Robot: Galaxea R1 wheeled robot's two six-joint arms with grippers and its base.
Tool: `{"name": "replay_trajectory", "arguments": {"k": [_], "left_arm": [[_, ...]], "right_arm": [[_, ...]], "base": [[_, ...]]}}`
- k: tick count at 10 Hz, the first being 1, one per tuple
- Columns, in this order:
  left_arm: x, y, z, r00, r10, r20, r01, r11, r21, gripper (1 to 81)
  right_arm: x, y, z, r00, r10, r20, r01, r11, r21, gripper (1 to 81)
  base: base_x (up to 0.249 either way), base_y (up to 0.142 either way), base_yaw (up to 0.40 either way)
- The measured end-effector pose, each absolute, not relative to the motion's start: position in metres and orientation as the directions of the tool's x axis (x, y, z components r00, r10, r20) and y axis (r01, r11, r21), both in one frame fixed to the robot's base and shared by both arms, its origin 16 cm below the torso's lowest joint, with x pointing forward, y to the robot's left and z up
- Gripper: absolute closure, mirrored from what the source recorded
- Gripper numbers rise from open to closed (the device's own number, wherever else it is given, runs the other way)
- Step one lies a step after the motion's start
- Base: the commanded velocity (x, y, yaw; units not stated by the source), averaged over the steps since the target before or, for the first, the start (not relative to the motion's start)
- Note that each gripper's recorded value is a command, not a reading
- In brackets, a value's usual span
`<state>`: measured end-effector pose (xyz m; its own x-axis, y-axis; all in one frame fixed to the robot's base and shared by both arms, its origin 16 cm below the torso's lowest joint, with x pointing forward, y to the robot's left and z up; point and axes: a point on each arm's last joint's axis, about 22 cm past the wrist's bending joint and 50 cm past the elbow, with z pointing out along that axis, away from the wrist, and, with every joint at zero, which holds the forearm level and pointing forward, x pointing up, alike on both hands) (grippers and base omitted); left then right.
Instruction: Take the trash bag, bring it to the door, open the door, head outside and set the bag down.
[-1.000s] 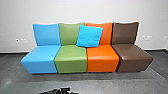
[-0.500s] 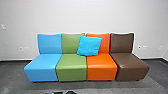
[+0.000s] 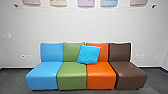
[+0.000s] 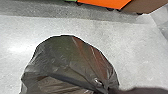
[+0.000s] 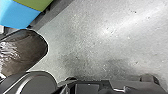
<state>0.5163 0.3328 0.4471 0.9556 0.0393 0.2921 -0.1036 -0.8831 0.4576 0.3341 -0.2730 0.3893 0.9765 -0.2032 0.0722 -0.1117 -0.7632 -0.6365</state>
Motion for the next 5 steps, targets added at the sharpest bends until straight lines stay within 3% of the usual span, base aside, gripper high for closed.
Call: {"name": "replay_trajectory", "arguments": {"k": [5], "left_arm": [[0.393, 0.356, 0.471, 0.966, -0.012, 0.258, -0.134, -0.878, 0.46, 81.1]], "right_arm": [[0.279, -0.242, 0.406, 0.98, -0.197, 0.041, -0.124, -0.751, -0.649, 1.0]], "base": [[0.0, 0.0, 0.0]]}}
